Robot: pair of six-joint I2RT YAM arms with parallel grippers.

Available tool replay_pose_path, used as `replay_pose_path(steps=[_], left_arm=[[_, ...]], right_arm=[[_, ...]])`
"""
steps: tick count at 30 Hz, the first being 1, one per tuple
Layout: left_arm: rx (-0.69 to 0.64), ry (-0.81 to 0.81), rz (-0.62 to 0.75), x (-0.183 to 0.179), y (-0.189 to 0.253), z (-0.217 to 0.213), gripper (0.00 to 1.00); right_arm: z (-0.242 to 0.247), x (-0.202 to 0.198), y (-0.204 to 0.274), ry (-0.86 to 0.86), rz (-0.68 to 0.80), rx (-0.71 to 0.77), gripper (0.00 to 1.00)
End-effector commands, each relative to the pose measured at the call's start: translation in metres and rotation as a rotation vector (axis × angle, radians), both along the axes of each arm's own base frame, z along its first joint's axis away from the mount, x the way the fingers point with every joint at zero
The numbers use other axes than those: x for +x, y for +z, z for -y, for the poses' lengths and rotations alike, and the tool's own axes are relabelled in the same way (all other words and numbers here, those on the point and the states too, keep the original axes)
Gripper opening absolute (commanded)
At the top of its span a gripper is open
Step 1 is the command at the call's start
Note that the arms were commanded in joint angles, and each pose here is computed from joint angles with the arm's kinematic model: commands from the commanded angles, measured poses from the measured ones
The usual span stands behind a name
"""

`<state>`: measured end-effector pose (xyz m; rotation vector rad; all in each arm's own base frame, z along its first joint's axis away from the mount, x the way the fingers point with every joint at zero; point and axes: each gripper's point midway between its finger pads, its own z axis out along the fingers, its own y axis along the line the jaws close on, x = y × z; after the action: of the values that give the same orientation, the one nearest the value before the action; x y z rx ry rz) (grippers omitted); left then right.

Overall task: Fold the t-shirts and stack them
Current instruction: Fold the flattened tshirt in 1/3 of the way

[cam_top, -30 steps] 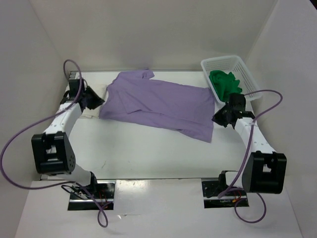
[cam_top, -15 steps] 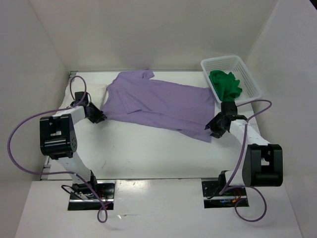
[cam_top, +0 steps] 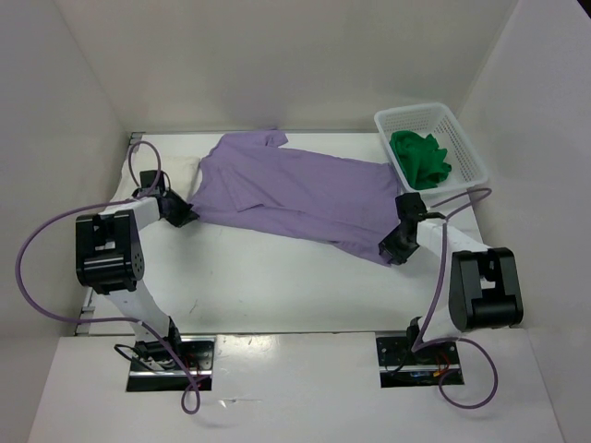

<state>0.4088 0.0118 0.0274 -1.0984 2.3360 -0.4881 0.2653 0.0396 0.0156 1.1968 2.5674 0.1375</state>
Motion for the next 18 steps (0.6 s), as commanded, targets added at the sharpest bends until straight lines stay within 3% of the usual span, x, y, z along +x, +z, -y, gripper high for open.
replay_pose_path(steps=[1, 2, 6, 7, 12, 16, 18], left_arm=[[-0.015, 0.002, 0.07, 0.018, 0.011, 0.001, 0.0], [-0.015, 0.002, 0.07, 0.018, 0.011, 0.001, 0.0], [-0.013, 0.002, 0.079, 0.016, 0.015, 0.001, 0.0], [-0.013, 0.002, 0.079, 0.016, 0.015, 0.001, 0.0], [0.027, 0.011, 0.053, -0.001, 0.014, -0.003, 0.0], [0.067, 0.016, 0.036, -0.02, 0.02, -0.006, 0.0], [0.083, 0.022, 0.046, -0.028, 0.027, -0.01, 0.0]], right_arm=[[0.007, -0.013, -0.015, -0.026, -0.079, -0.063, 0.42], [0.007, -0.015, -0.021, -0.025, -0.11, -0.066, 0.4], [0.019, -0.009, -0.02, -0.05, -0.12, -0.123, 0.06], [0.022, -0.004, -0.017, -0.063, -0.109, -0.121, 0.04], [0.051, 0.008, 0.009, -0.117, -0.05, -0.138, 0.0], [0.064, 0.018, 0.016, -0.04, -0.088, -0.207, 0.0], [0.068, 0.02, 0.013, 0.008, -0.119, -0.23, 0.07]])
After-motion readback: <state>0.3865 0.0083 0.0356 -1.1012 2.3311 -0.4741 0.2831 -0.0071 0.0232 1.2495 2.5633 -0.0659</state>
